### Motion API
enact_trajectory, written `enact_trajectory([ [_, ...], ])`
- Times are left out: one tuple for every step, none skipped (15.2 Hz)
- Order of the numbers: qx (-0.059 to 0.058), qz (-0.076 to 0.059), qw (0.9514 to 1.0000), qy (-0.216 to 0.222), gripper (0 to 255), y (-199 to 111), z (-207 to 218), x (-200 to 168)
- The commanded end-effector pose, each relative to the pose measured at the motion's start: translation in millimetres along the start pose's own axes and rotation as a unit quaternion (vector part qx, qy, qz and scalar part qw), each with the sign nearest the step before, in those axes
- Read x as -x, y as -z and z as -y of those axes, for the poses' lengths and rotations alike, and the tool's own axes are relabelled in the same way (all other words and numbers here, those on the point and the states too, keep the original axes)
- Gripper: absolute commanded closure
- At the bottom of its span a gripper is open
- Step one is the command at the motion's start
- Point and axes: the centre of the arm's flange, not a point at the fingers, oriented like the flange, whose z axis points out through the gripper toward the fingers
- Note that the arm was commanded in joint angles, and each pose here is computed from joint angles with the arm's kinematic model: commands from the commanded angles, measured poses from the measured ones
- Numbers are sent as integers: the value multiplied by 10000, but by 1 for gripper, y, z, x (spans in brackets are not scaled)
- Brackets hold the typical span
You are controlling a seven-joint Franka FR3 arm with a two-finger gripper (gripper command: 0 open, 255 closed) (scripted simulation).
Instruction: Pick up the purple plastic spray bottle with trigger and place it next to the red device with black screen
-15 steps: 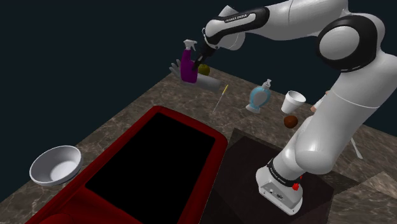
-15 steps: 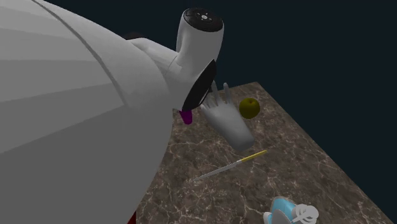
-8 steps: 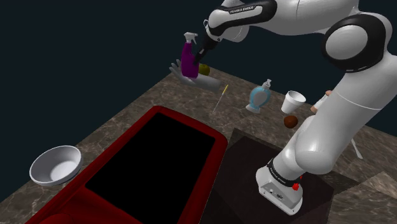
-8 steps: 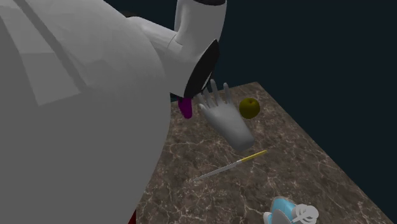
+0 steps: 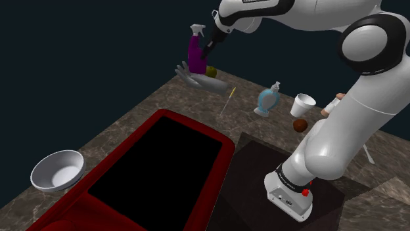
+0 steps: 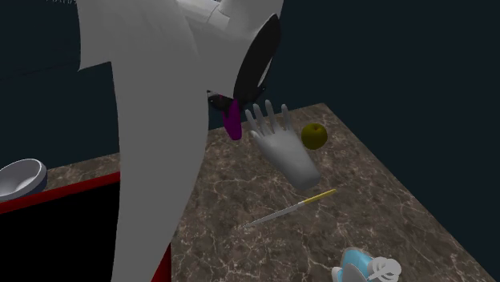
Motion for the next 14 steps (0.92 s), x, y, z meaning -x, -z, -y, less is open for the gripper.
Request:
enact_trajectory([
  [0, 0, 10000, 0, 255, 10, 0, -5],
  [0, 0, 10000, 0, 255, 15, 0, -7],
  [0, 0, 10000, 0, 255, 20, 0, -9],
  [0, 0, 10000, 0, 255, 25, 0, -11],
  [0, 0, 10000, 0, 255, 30, 0, -12],
  [0, 0, 10000, 0, 255, 35, 0, -14],
  [0, 0, 10000, 0, 255, 40, 0, -16],
  [0, 0, 10000, 0, 255, 44, 0, -18],
  [0, 0, 10000, 0, 255, 49, 0, -20],
  [0, 0, 10000, 0, 255, 54, 0, -22],
  [0, 0, 10000, 0, 255, 59, 0, -24],
  [0, 0, 10000, 0, 255, 64, 0, -26],
  [0, 0, 10000, 0, 255, 69, 0, -28],
  [0, 0, 10000, 0, 255, 74, 0, -30],
])
